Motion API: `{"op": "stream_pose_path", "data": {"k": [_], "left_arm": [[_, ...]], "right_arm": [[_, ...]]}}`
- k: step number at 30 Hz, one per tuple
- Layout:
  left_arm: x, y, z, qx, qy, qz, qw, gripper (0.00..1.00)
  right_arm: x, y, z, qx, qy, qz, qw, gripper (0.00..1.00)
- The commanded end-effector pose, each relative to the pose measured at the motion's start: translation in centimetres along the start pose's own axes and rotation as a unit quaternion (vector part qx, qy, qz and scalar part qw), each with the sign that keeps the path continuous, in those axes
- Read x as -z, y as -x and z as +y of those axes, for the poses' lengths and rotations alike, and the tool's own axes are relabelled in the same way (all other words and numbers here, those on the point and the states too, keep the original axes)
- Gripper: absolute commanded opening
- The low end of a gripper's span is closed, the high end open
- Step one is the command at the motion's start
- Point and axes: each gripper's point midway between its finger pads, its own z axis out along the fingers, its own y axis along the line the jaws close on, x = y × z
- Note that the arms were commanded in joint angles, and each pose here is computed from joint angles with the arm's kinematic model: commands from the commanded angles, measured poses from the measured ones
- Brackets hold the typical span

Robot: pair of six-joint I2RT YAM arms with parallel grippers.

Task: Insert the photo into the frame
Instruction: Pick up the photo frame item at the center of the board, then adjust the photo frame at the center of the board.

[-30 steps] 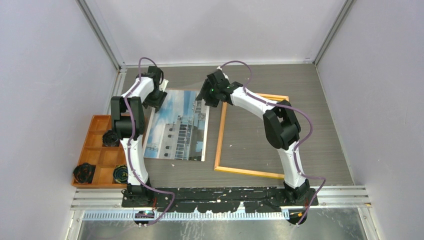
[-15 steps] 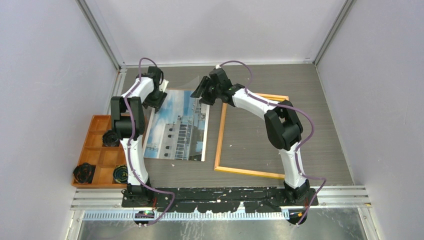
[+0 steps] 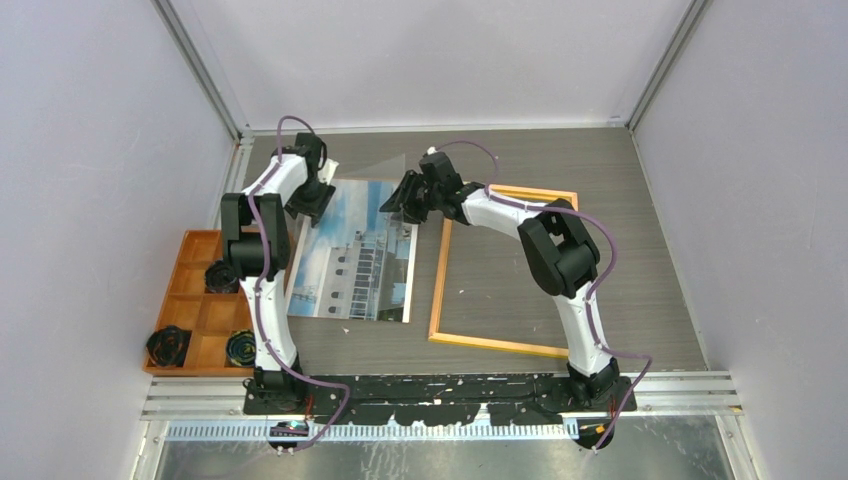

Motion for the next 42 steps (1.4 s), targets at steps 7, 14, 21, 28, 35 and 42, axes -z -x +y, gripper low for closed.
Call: {"op": "stream_pose_path", "data": {"k": [7,14,21,28,35,42], "left_arm": [[5.3,0.9,2.7,0.038,-0.027,-0.042,0.998,0.84],[8.6,0.6,2.1,0.027,-0.041,-0.062,0.997,0.94],[9.6,1.3,-3.1,-0.033,-0.047,-0.062,0.996,0.97],[10.7,2.7,-10.0,-0.091,-0.072,-0.081,0.99,0.97],[12.4,4.6,-20.0,-0.151,-0.147,-0.101,0.972,0.94],[12.4,5.5,-27.1,-0.171,-0.21,-0.09,0.958,0.85]], "right_arm": [[4.6,2.6,4.9,0.04,0.047,-0.029,0.998,0.01],[12.5,3.0,1.5,0.057,-0.011,0.029,0.998,0.01],[21.9,1.8,-4.2,0.084,-0.099,0.006,0.992,0.01],[31.3,1.3,-9.6,0.076,-0.224,-0.051,0.97,0.01],[36.7,1.6,-10.0,0.075,-0.252,-0.097,0.96,0.01],[37.0,2.3,-11.2,0.086,-0.277,-0.097,0.952,0.01]]}}
